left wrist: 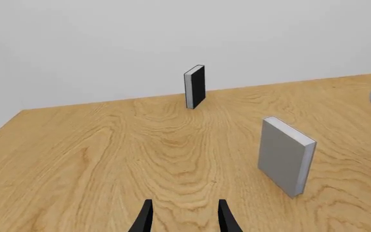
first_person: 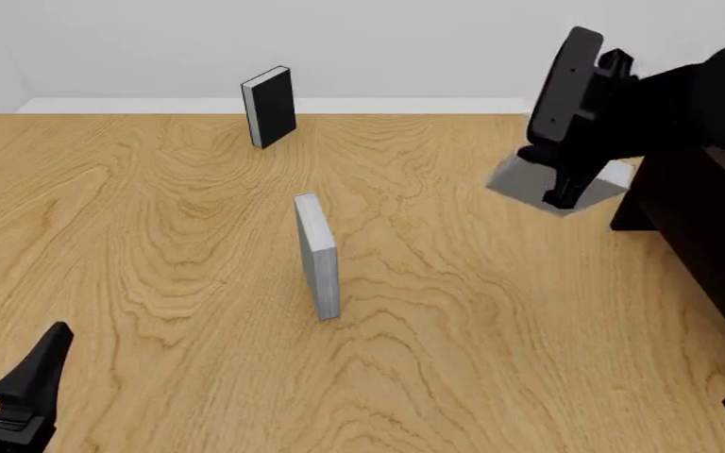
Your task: Pick up the book on the right and place it on the cabinet shelf.
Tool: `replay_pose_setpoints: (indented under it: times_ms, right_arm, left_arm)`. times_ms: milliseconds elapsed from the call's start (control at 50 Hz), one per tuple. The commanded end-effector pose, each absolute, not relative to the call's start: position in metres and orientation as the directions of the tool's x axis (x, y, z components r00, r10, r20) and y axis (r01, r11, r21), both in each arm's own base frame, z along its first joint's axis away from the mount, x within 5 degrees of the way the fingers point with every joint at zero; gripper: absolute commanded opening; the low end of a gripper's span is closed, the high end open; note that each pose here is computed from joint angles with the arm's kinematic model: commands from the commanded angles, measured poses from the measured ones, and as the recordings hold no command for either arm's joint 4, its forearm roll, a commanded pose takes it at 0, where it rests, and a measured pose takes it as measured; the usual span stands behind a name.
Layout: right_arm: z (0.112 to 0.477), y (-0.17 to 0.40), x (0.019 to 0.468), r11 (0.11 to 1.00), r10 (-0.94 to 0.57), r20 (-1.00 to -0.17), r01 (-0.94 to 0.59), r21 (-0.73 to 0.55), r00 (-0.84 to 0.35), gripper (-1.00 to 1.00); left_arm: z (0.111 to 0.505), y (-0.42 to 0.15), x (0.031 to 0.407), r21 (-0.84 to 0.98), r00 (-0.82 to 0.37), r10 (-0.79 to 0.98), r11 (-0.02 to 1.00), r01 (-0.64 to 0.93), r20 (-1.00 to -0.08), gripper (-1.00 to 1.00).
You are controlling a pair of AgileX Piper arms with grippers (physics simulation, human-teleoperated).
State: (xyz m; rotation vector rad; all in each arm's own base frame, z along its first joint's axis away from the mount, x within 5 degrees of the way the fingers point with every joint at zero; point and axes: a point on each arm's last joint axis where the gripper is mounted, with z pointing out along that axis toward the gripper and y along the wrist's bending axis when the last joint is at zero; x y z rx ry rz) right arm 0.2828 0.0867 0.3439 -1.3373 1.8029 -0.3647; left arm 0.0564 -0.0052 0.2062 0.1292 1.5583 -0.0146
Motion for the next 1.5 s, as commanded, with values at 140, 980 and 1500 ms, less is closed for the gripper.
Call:
replay_pose_setpoints:
  times_ms: [140,980,1500]
  right_arm:
    - [0.322,0.089,0.260,0.323,-0.906,-0.422,-0.594,-0.737,0.031,-1.00]
    - [0.281,0.067,0.210,0.159,-0.941,-0.224,-0.253,-0.954,0.254,-1.00]
    - [0.239,0.057,0.204,0.087,-0.960,-0.106,-0.082,-0.993,0.260,-1.00]
  left_arm:
    - [0.206,-0.005,0.056,0.076,0.014,0.075,0.993,0.094,-0.997,1.00]
    - [0.206,-0.006,0.056,0.085,0.018,0.084,0.991,0.100,-0.996,1.00]
    - [0.206,-0.006,0.056,0.088,0.019,0.086,0.990,0.108,-0.996,1.00]
